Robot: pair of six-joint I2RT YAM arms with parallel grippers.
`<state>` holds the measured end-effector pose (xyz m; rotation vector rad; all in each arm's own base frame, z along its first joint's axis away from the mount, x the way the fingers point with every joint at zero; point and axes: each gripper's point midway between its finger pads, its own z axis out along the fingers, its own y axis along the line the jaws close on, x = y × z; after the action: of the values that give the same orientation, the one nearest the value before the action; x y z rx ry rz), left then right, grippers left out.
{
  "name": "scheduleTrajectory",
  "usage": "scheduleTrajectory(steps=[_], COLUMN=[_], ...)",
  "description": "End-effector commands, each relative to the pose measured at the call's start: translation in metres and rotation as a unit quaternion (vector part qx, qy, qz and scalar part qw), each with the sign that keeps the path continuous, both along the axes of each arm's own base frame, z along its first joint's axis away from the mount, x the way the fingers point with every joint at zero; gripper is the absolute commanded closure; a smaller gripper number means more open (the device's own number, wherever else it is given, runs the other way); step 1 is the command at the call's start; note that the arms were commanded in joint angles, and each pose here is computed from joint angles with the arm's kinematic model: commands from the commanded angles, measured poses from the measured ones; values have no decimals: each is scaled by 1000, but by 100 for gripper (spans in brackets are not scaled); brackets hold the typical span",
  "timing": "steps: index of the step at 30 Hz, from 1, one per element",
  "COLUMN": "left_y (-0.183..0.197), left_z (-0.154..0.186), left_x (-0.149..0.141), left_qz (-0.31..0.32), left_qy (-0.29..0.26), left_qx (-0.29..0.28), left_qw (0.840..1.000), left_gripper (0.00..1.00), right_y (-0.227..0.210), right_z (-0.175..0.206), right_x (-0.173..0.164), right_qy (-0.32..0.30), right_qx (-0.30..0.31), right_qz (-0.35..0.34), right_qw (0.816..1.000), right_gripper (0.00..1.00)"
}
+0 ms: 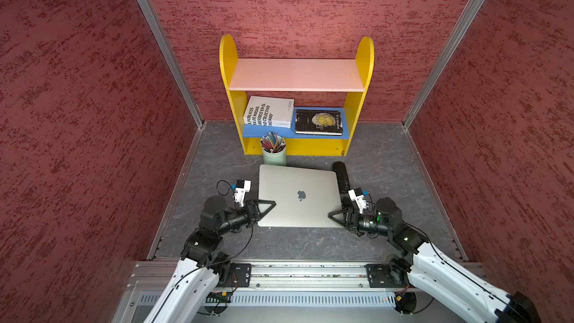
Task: Close the laptop lid and set it aside
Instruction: Pick up the laptop from the center of the board.
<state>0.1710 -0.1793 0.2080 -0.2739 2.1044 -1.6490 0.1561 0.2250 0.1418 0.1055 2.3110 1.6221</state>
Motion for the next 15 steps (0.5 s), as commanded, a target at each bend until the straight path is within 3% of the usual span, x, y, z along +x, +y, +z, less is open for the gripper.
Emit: scheduleTrajectory(steps=[1,15], left_y=[-2,-3], left_z=[40,18], left_x=[-1,6], left_qz=[-14,-8], left_qy=[-99,-71], left_qx=[-33,-40], left_qw=[994,997], left_gripper=[100,100], right_y=[4,2], right_z=[29,55], right_x=[1,-1], right_qy=[-48,-84], right_qx=[41,79], right_qz=[12,5], right_qw=[998,993], right_gripper=[47,65])
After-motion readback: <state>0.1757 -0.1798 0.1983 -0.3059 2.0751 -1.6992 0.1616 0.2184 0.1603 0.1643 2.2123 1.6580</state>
